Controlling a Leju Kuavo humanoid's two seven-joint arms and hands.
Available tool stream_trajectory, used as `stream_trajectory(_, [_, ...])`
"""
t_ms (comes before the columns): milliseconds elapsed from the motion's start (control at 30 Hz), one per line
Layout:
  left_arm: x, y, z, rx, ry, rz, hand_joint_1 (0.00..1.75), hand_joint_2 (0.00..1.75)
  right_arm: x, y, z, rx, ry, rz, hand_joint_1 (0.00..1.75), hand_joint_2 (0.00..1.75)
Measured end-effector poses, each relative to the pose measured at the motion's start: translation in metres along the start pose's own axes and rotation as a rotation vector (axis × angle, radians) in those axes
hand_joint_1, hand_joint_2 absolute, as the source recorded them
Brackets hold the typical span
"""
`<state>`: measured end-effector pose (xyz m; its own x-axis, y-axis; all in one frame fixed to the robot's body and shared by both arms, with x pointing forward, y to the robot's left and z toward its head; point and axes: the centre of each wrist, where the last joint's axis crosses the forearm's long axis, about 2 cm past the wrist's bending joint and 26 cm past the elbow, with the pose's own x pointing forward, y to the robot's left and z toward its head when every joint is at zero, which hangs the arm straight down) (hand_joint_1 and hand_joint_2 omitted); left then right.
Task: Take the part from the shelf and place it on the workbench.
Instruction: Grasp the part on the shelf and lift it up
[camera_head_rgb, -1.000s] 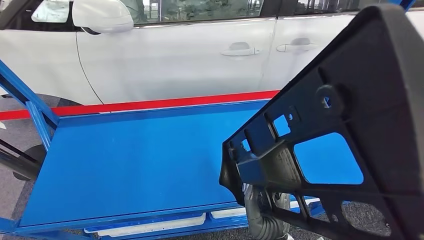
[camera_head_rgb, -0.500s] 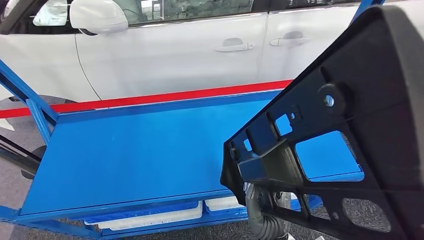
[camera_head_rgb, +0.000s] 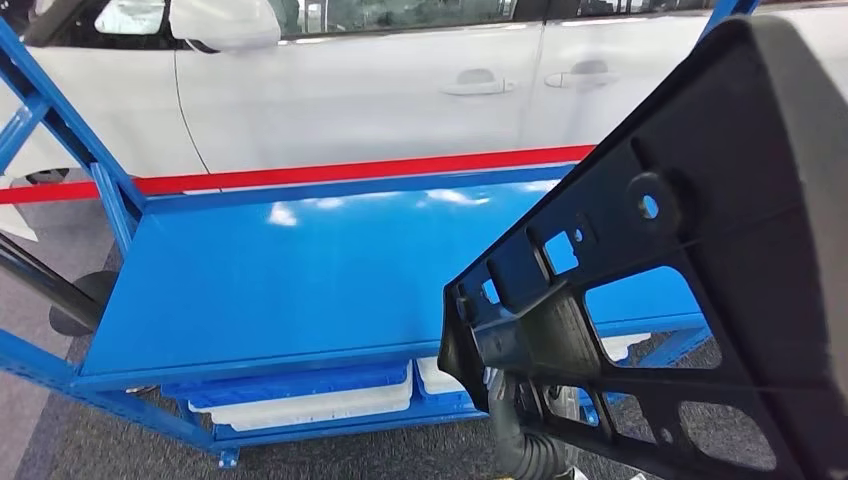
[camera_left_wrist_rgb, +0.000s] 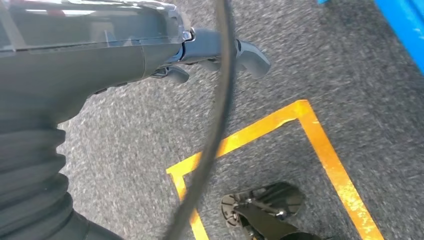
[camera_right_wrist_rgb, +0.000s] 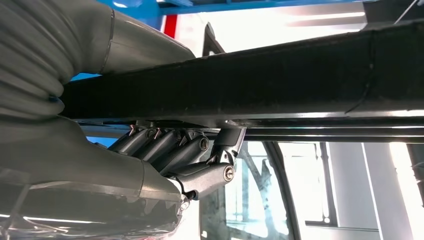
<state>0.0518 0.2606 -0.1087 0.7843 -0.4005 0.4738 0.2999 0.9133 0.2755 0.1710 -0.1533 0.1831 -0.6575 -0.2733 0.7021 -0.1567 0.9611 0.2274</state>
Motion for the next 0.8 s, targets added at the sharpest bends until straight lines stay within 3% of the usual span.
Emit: stream_trajectory(800, [0.0015, 0.0052, -0.0022, 0.02, -0.018, 0.009, 0.0, 1.75, -0.0004, -0.0025, -0.0003, 0.011, 0.0, 0.016, 1.75, 1.75])
